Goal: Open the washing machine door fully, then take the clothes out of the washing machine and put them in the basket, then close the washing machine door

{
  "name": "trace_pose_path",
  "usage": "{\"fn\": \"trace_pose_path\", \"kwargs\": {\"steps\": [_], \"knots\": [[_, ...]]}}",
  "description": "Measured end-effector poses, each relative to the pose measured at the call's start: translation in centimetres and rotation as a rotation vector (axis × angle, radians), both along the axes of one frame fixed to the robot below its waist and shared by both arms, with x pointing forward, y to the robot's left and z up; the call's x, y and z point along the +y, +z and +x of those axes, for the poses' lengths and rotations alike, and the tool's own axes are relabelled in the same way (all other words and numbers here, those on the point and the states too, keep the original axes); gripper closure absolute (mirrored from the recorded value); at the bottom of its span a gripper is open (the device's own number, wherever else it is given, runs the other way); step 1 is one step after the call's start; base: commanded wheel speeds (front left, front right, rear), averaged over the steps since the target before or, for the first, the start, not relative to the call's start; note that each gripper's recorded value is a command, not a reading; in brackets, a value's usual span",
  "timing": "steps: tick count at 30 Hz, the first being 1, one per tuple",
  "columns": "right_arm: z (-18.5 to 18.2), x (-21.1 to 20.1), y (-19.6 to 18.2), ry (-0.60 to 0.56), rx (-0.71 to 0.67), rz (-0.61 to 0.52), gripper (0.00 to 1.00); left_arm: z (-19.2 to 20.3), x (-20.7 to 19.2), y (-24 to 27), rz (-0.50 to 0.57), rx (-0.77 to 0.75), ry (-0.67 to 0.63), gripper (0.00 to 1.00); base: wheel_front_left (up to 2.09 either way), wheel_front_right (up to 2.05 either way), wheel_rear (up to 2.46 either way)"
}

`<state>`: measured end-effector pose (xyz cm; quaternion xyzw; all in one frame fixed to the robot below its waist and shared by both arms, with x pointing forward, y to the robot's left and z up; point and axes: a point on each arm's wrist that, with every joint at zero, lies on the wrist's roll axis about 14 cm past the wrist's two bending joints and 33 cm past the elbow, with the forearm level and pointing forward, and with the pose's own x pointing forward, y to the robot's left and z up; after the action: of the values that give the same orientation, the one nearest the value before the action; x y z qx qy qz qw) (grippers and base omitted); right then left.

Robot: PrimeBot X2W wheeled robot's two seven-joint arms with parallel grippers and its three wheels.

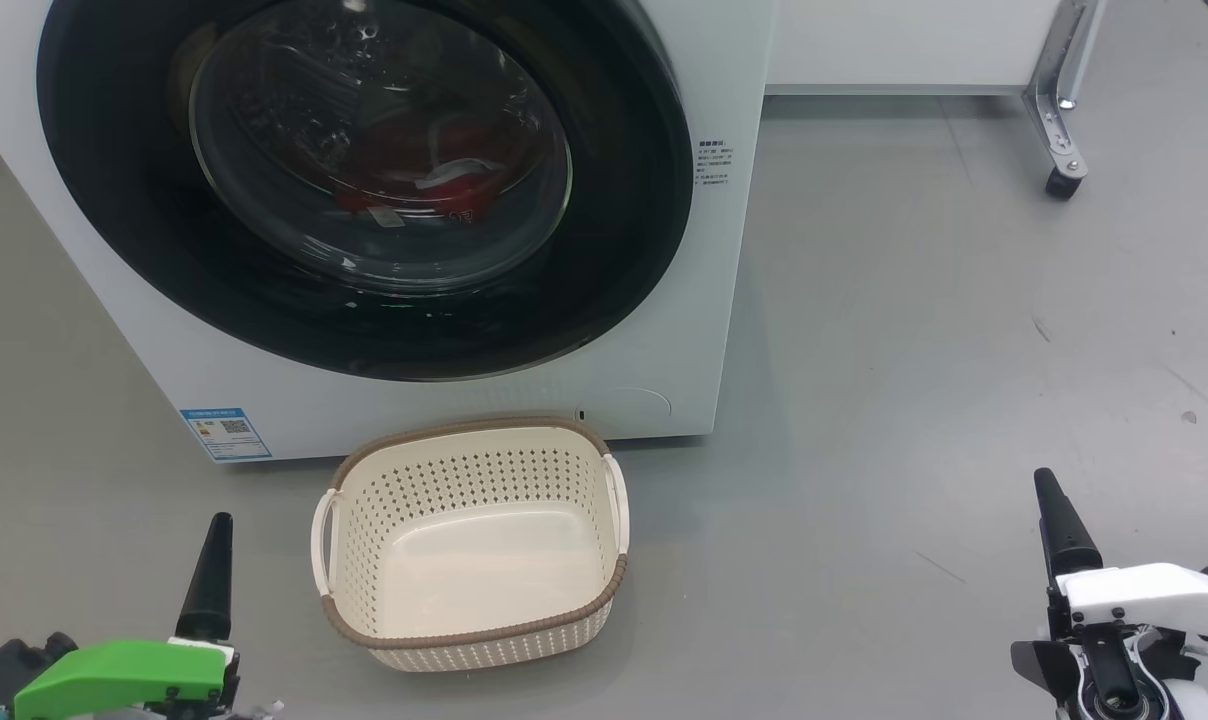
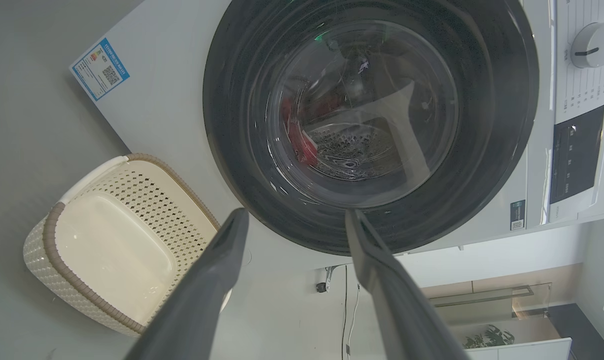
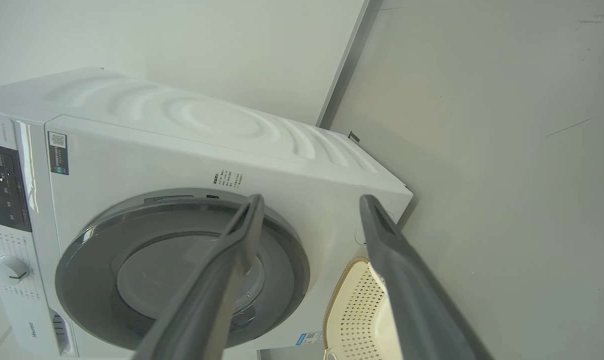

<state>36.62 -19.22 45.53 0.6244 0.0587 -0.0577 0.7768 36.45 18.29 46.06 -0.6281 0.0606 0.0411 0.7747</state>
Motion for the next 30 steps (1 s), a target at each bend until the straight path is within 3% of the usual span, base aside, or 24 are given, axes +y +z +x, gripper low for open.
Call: {"fn": "trace_pose_path", "kwargs": {"steps": [23,30], "knots": [[1.1,2.9,1.2,0.19,-0.037,-0.549,0.0,0.6,-1.4,1.3,0.493,-0.052,-0.123,0.0,0.0,0.0,0.0],[1.1,3.8,1.0,0.226,-0.043,-0.658,0.0,0.4,-2.1,1.0,0.611,-0.052,-0.158,0.0,0.0,0.0,0.0]]}}
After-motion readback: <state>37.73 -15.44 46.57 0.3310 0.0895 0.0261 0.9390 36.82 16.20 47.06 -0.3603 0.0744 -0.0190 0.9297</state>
